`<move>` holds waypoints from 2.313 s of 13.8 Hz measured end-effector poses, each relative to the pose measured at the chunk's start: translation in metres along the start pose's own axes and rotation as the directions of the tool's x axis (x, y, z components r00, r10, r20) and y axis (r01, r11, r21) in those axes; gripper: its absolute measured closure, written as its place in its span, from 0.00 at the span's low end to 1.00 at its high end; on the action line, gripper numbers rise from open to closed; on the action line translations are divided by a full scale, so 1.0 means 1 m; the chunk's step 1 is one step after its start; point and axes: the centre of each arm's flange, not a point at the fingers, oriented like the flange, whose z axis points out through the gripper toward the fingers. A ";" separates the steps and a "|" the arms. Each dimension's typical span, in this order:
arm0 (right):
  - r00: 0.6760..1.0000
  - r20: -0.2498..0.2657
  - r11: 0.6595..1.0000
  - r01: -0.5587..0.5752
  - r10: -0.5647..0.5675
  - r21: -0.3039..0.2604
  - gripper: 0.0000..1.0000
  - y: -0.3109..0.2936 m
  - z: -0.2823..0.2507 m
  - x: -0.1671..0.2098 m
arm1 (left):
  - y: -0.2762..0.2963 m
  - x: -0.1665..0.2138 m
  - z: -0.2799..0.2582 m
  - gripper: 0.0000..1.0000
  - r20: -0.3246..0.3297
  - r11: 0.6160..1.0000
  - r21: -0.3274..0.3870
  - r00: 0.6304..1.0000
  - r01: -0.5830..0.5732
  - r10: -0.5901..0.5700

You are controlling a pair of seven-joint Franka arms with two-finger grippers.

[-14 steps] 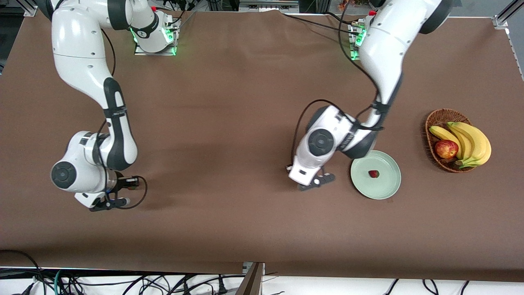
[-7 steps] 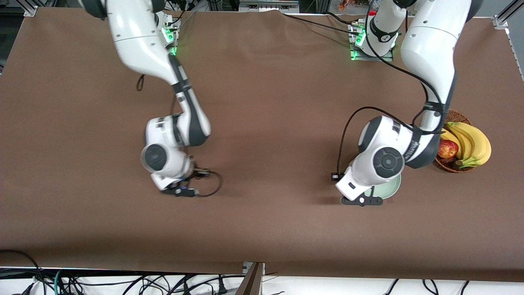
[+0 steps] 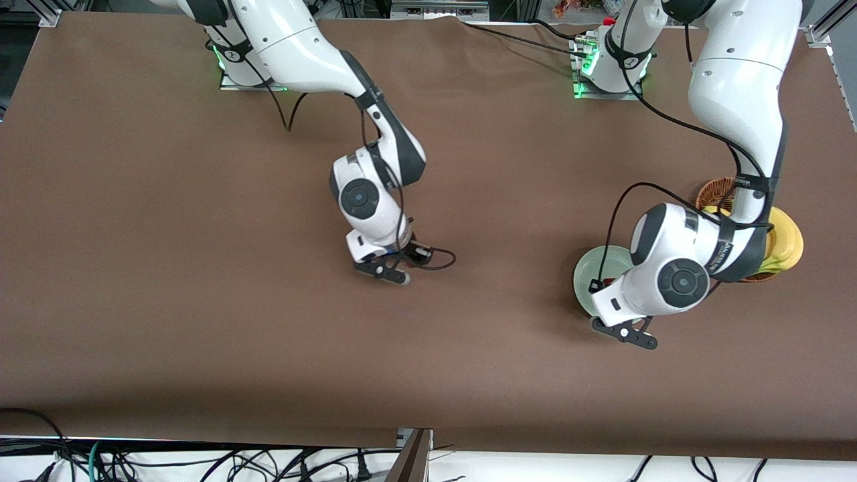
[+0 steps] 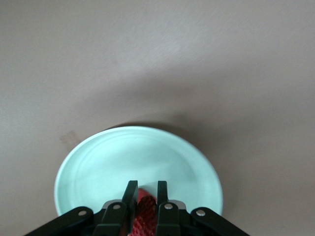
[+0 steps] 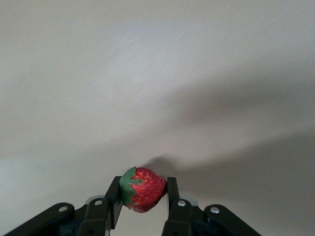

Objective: Collect all strawberries into plate
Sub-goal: 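Release the strawberry on the plate while the right gripper sets one mid-table, then grasp the last strawberry with the left gripper while the right gripper withdraws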

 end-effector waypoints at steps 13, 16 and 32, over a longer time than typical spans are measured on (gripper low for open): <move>0.972 0.013 0.969 0.233 -0.233 -0.083 0.00 0.039 -0.116 0.120 | 0.022 0.005 -0.011 0.00 -0.022 0.991 -0.116 0.997 0.068 -0.071; 0.947 0.086 0.943 0.319 -0.311 -0.100 0.00 0.096 -0.174 0.173 | 0.069 0.010 -0.021 0.00 0.002 0.955 -0.207 0.977 0.210 -0.215; 0.898 0.163 0.854 0.439 -0.409 -0.278 0.00 0.271 -0.441 0.201 | 0.360 0.014 0.039 0.04 0.067 0.568 -0.291 0.608 0.770 -0.791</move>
